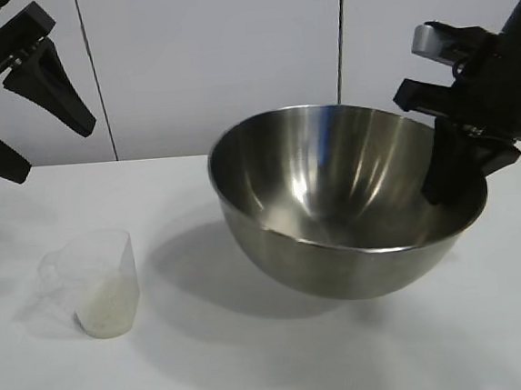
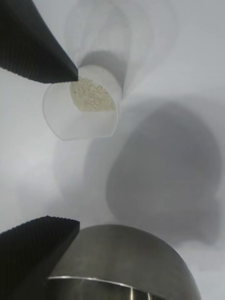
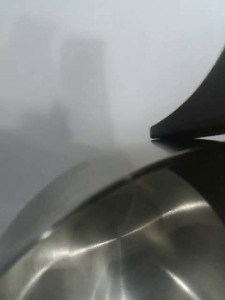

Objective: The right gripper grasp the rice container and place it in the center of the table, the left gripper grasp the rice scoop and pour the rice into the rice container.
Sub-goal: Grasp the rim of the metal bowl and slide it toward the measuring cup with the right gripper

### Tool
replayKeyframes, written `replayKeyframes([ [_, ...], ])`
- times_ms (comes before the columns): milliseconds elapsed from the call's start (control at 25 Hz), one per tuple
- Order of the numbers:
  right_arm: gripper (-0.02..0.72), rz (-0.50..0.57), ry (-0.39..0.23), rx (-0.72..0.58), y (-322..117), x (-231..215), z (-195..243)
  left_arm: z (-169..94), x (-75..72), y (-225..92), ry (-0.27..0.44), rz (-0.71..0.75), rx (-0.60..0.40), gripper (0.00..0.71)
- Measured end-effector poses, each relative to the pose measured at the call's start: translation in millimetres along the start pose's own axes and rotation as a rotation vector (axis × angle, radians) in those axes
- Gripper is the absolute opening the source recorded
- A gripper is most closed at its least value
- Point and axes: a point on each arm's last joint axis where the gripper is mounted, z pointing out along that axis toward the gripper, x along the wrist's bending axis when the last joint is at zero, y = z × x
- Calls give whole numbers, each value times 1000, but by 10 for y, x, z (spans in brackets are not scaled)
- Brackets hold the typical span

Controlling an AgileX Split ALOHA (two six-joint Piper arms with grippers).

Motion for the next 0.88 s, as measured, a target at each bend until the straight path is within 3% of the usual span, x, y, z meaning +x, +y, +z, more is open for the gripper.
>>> replayKeyframes([
  [240,20,-11,-9,-47,54,349,341,0,0,1,0,0,-1,566],
  [600,27,44,-28,-5,49,304,696,0,1,3,1,0,-3,566],
  [680,88,40,-27,-13,57,305,696,0,1,4,1,0,-4,566],
  [880,373,39,-26,-16,60,301,679,0,1,4,1,0,-4,566],
])
